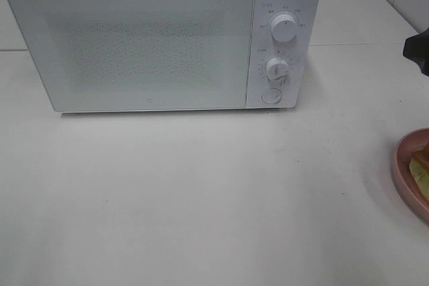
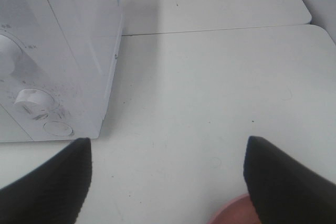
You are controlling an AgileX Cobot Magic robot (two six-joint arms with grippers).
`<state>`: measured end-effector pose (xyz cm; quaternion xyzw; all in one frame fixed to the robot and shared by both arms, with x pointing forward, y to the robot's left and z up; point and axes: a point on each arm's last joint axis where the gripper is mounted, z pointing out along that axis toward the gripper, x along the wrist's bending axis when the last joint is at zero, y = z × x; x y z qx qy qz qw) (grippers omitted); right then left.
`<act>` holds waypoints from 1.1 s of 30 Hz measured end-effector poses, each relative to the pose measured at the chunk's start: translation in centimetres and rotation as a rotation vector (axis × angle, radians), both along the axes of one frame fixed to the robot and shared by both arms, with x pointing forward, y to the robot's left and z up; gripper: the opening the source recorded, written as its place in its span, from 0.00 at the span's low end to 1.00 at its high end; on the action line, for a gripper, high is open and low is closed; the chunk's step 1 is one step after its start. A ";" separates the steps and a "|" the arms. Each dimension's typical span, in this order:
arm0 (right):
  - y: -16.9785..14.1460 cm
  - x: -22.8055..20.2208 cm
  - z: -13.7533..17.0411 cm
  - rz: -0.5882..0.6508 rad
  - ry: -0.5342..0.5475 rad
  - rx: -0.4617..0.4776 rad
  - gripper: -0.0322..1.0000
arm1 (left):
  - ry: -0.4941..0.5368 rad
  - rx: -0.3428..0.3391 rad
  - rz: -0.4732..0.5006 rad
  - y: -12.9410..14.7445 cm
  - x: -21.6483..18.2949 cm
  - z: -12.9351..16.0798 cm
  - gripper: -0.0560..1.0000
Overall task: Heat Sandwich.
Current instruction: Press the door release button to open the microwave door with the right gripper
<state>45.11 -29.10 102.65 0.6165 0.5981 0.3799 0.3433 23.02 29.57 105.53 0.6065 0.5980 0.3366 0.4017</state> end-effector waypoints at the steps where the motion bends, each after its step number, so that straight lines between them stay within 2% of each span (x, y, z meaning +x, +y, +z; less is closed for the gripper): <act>1: 0.2 0.1 -0.4 0.011 -0.007 -0.002 0.78 | 0.000 0.000 0.000 0.0 0.0 0.0 0.99; 3: 0.4 0.1 -0.6 0.022 -0.018 -0.002 0.78 | 0.000 0.000 0.000 0.0 0.0 0.0 0.99; 7: 2.7 -0.1 -2.4 0.137 -0.059 -0.023 0.78 | 0.000 0.000 0.000 0.0 0.0 0.0 0.99; 14: 4.7 -0.3 -3.6 0.208 -0.099 -0.048 0.78 | 0.000 0.000 0.000 0.0 0.0 0.0 0.99; 33: 9.1 0.3 -7.4 0.120 -0.143 -0.070 0.78 | 0.000 0.000 0.000 0.0 0.0 0.0 0.99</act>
